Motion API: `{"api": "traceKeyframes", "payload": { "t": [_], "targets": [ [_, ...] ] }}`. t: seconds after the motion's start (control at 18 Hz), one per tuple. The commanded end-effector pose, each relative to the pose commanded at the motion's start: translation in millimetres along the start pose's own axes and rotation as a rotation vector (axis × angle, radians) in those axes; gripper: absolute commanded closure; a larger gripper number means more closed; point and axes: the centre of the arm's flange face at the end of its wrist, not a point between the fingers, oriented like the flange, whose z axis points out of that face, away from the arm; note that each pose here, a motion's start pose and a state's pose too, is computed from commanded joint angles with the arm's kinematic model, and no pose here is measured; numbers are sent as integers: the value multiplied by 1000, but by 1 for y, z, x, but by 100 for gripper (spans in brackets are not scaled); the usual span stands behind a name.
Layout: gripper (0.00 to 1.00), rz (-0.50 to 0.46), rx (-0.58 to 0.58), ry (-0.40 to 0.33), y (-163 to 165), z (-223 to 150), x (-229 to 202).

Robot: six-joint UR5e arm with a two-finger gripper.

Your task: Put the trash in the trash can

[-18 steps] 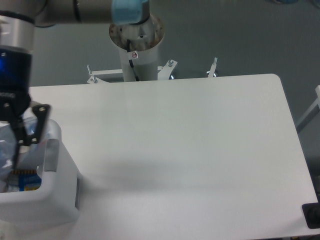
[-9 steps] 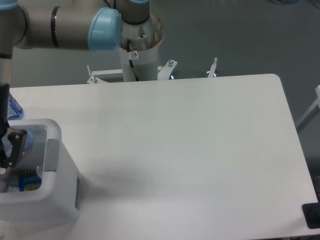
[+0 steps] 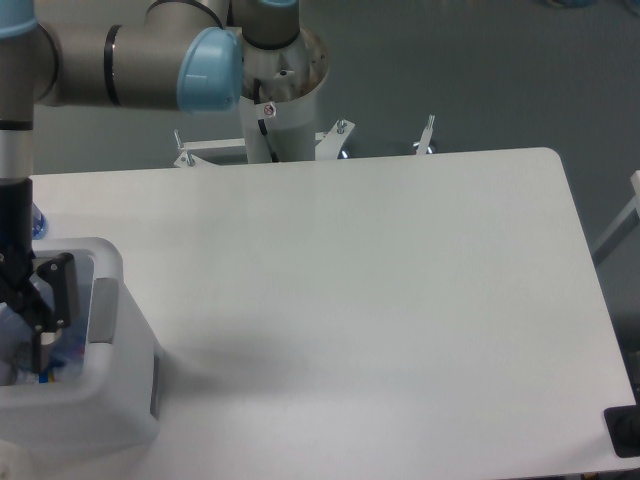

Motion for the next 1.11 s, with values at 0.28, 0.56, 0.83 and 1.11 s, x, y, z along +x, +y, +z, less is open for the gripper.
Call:
{"api": "traceKeyframes", "payload": {
  "t": [0.28, 0.56, 0.83, 1.11],
  "targets": [
    [0, 66, -41, -240, -2, 24, -86],
    [0, 223, -217, -321, 27, 45, -157],
    [0, 311, -381, -352, 41, 17, -222],
    [0, 478, -594, -267, 60, -45, -281]
  ]
}}
